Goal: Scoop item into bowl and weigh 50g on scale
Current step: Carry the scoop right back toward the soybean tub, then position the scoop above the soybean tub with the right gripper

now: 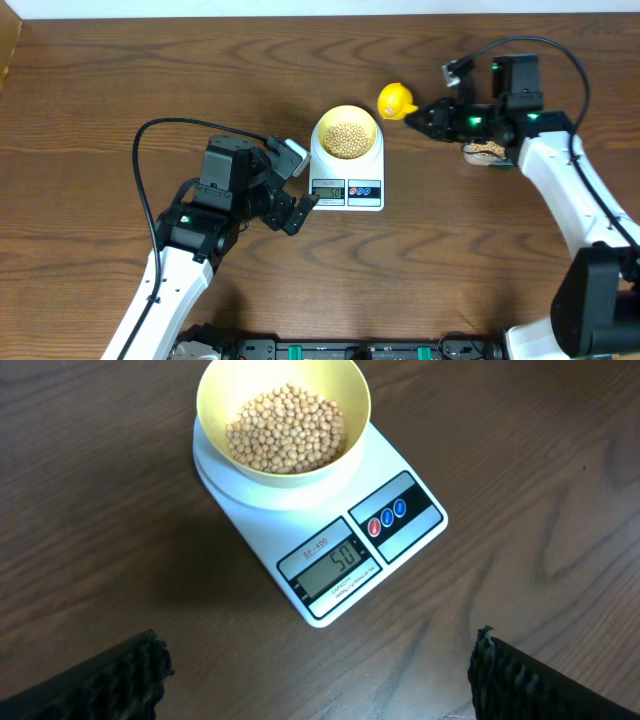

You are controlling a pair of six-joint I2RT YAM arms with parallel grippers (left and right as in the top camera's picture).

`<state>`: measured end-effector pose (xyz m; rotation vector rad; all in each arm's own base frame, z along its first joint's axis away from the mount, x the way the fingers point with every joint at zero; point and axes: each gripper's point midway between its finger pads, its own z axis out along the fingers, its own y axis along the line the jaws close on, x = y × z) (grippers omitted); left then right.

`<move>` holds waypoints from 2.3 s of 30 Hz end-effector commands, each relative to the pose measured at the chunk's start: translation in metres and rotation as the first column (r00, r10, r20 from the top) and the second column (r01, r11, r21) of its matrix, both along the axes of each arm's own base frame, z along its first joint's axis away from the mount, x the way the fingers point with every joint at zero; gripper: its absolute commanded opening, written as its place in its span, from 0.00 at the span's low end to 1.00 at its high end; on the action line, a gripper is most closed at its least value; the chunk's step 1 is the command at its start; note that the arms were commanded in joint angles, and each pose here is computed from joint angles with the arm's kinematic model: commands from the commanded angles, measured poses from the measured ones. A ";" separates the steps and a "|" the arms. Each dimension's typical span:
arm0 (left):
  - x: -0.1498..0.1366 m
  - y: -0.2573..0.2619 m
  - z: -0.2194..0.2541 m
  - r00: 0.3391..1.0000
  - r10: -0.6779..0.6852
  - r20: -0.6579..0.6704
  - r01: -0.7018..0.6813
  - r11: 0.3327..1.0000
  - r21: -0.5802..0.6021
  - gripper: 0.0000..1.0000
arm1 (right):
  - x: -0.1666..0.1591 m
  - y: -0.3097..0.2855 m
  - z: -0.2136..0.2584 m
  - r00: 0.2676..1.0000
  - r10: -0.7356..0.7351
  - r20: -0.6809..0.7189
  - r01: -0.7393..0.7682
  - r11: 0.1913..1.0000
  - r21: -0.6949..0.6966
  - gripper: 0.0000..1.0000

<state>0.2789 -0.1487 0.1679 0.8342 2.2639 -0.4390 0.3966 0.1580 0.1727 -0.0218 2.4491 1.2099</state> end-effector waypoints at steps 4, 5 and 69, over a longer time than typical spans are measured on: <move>0.001 0.000 0.004 1.000 0.000 0.011 0.000 1.000 -0.005 0.98 | -0.007 -0.043 0.025 0.992 -0.129 -0.001 0.129 0.991 -0.039 0.01; 0.001 0.000 0.004 1.000 0.000 0.011 0.000 1.000 -0.005 0.98 | -0.008 -0.050 0.027 0.988 -0.154 0.005 0.154 0.987 -0.055 0.01; 0.001 0.000 0.004 1.000 0.000 0.011 0.000 1.000 -0.005 0.98 | -0.053 -0.170 0.021 0.920 -0.335 0.204 0.369 0.567 -0.737 0.01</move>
